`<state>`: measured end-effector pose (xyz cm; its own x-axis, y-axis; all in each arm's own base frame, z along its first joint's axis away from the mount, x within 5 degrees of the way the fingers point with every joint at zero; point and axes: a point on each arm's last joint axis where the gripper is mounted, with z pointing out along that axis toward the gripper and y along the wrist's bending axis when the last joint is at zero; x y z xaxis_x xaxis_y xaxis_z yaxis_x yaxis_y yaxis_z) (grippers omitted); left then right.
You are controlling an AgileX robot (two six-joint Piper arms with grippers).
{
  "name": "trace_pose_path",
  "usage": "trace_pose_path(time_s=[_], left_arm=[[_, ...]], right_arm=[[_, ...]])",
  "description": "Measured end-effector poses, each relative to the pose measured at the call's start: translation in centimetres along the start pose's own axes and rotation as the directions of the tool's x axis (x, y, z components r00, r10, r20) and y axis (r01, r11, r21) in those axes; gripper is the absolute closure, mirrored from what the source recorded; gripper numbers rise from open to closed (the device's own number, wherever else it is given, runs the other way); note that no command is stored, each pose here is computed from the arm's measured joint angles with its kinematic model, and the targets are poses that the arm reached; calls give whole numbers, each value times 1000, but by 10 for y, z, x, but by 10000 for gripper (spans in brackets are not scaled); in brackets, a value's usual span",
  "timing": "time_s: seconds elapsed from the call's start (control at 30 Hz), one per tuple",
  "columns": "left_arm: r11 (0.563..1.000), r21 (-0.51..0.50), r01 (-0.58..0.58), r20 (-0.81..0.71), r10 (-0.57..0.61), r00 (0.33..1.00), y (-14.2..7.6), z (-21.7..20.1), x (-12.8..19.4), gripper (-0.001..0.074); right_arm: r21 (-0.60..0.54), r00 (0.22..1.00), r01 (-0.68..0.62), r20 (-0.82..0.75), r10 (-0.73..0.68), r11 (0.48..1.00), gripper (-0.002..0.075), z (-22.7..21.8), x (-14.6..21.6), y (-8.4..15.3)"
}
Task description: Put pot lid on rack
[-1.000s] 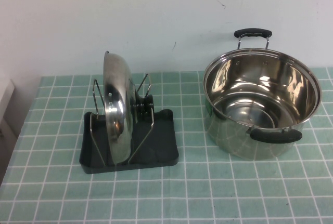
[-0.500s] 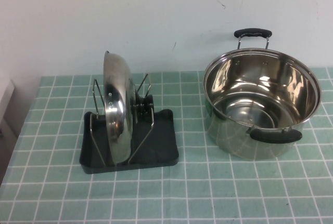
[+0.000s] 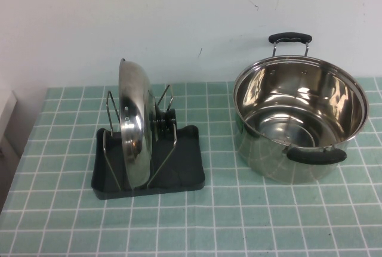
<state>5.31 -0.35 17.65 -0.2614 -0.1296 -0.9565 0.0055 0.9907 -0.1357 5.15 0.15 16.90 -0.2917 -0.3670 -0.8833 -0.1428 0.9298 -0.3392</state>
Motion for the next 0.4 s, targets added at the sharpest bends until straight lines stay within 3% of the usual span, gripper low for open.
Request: trace_pose_path(time_s=[0.4], left_arm=[[1000, 0, -1, 0, 1, 1000, 0, 0, 0, 737]], right_arm=[[3, 1000, 16, -6, -16, 1000, 727, 0, 0, 0]])
